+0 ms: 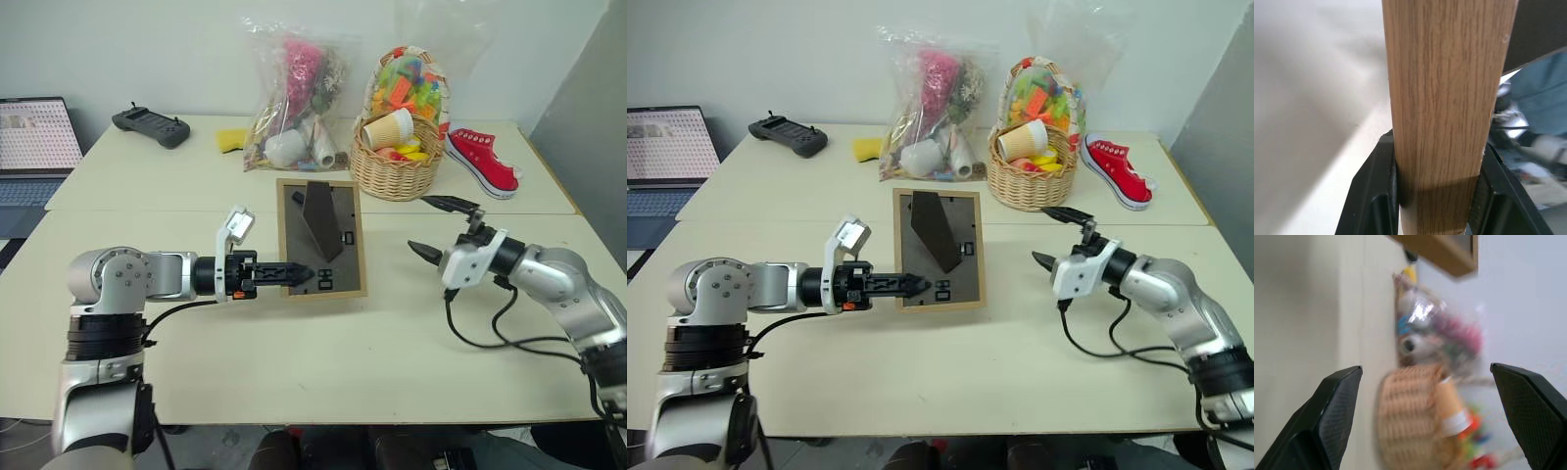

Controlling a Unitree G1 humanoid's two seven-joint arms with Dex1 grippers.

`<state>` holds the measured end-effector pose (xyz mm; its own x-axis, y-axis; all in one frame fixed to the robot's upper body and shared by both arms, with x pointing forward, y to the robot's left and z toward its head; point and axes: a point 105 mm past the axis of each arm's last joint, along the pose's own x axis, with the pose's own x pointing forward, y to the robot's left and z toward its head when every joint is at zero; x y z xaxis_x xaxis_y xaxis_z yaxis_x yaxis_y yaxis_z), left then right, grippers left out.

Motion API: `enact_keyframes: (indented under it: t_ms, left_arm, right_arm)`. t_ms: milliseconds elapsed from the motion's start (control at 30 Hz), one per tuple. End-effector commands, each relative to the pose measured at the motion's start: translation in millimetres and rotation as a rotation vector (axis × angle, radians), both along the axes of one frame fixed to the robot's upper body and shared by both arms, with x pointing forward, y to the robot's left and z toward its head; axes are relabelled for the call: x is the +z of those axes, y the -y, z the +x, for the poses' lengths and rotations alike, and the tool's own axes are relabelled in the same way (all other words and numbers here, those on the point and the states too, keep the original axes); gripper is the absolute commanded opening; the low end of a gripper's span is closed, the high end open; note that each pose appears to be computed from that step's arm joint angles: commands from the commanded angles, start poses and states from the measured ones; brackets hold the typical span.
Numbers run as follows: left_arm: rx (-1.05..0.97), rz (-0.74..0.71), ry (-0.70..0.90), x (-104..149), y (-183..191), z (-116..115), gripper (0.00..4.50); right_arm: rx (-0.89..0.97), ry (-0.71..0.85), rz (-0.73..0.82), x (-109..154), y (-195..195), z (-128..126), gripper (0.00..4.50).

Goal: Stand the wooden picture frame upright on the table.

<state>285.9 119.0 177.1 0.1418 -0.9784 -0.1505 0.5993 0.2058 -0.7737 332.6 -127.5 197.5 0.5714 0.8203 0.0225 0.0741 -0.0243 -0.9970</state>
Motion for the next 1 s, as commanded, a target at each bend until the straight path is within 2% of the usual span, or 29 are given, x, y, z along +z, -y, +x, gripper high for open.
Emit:
enact_keyframes:
  t_ms: [33,233,300,333,667,700,800,833,867,933,1000]
  left_arm:
    - [-0.074,-0.046,-0.012,11.3,4.9,-10.9,1.28]
    - [-0.115,-0.072,-0.07,9.8,11.6,-19.3,1.28]
    - [-0.117,-0.071,-0.075,8.5,11.2,-23.4,1.28]
    - [-0.117,-0.068,-0.074,7.9,11.0,-25.4,1.28]
    - [-0.099,-0.08,-0.066,3.9,13.3,-35.2,1.28]
    - [-0.1,-0.079,-0.063,3.2,13.9,-36.4,1.28]
    - [-0.04,-0.074,-0.045,-0.2,14.1,-28.6,1.28]
    - [-0.023,-0.077,-0.036,0.2,13.2,-26.3,1.98]
    - [-0.009,-0.081,-0.033,1.2,10.5,-24.6,2.04]
    - [0.017,-0.092,-0.035,4.3,3.9,-21.4,2.52]
    - [0.067,-0.107,-0.034,7.6,-5.2,-14.5,2.88]
  right_arm:
    - [0.147,0.156,0.002,6.1,-24.0,-1.8,4.45]
    - [0.254,0.222,0.005,6.7,-50.3,-0.2,4.45]
    - [0.315,0.231,0.021,11.1,-55.8,-8.5,4.45]
    - [0.344,0.222,0.026,11.9,-57.6,-12.3,4.08]
    - [0.438,0.276,0.05,23.5,-61.3,-28.5,1.83]
    - [0.447,0.278,0.052,24.3,-61.3,-30.0,1.65]
    - [0.449,0.266,0.047,22.7,-59.5,-29.7,1.58]
    - [0.451,0.261,0.044,21.8,-58.8,-29.9,1.58]
    - [0.454,0.256,0.044,21.1,-58.3,-30.5,1.57]
    - [0.458,0.249,0.042,20.8,-57.3,-31.2,1.35]
    - [0.444,0.236,0.045,19.7,-53.7,-29.1,1.33]
